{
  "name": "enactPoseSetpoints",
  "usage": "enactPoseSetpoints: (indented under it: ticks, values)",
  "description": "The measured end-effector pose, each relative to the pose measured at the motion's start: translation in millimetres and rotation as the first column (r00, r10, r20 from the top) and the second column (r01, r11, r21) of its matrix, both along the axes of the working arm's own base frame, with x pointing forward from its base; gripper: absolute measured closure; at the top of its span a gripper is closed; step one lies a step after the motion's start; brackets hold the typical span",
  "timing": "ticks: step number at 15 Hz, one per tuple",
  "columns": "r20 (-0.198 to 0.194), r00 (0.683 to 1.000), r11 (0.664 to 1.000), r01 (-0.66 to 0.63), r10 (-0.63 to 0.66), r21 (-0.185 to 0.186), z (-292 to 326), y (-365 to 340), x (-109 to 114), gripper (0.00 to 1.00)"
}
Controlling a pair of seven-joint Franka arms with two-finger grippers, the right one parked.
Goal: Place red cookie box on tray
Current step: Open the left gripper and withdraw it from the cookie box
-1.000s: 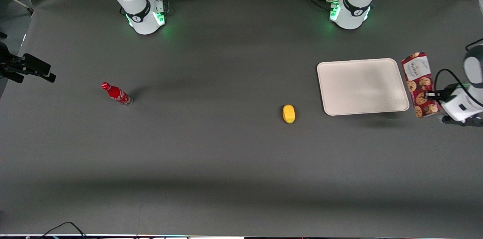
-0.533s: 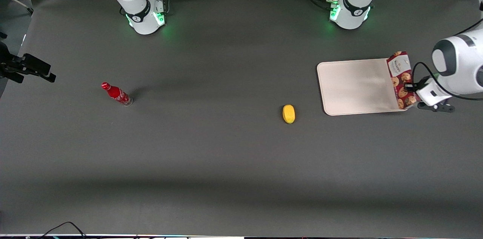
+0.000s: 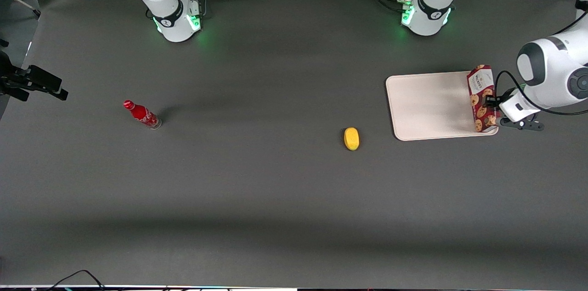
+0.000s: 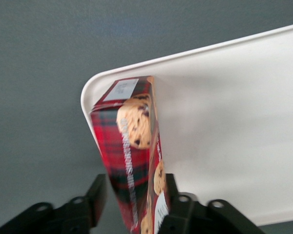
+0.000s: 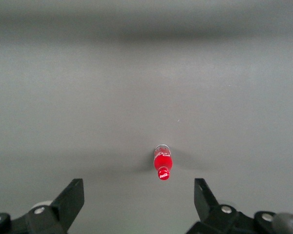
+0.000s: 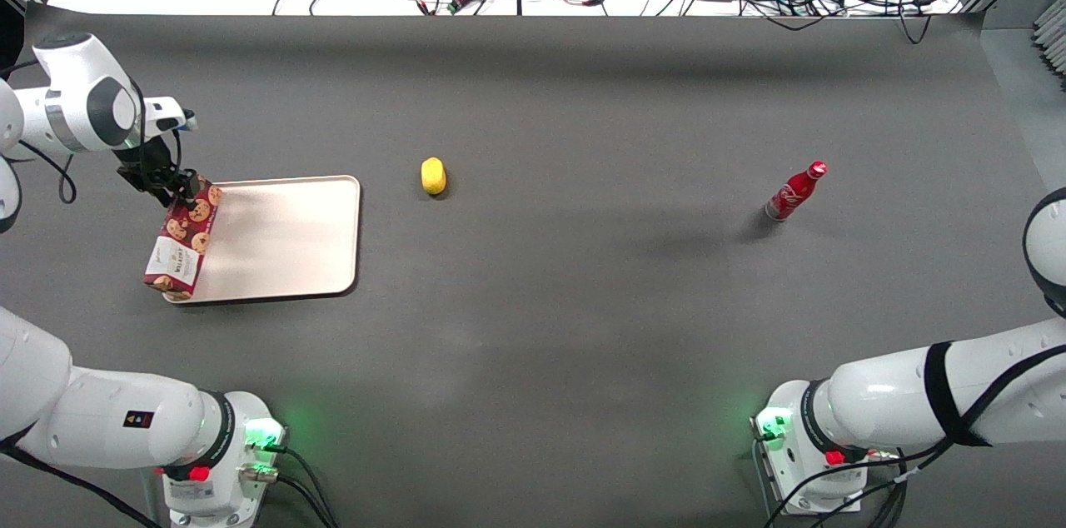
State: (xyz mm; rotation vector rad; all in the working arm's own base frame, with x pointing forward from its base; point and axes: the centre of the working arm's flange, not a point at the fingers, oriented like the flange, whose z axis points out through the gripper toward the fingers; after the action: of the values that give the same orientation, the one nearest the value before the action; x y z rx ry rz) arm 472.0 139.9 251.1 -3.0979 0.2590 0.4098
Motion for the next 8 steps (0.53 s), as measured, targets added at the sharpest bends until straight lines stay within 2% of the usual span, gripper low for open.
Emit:
enactPoseSetpoints:
  ticks: [2,4,5,8]
  values:
    - [-0.022,1.000,1.000,-0.001,0.000,-0.013,35.2,-0.4,14.2,0.25]
    - [-0.029,1.000,1.000,0.006,-0.006,-0.022,94.6,-2.9,38.0,0.04]
    - [-0.023,1.000,1.000,0.011,-0.012,-0.022,130.7,-8.0,50.7,0.00]
    - [0.016,1.000,1.000,0.021,-0.021,-0.009,229.4,-33.9,76.4,0.00]
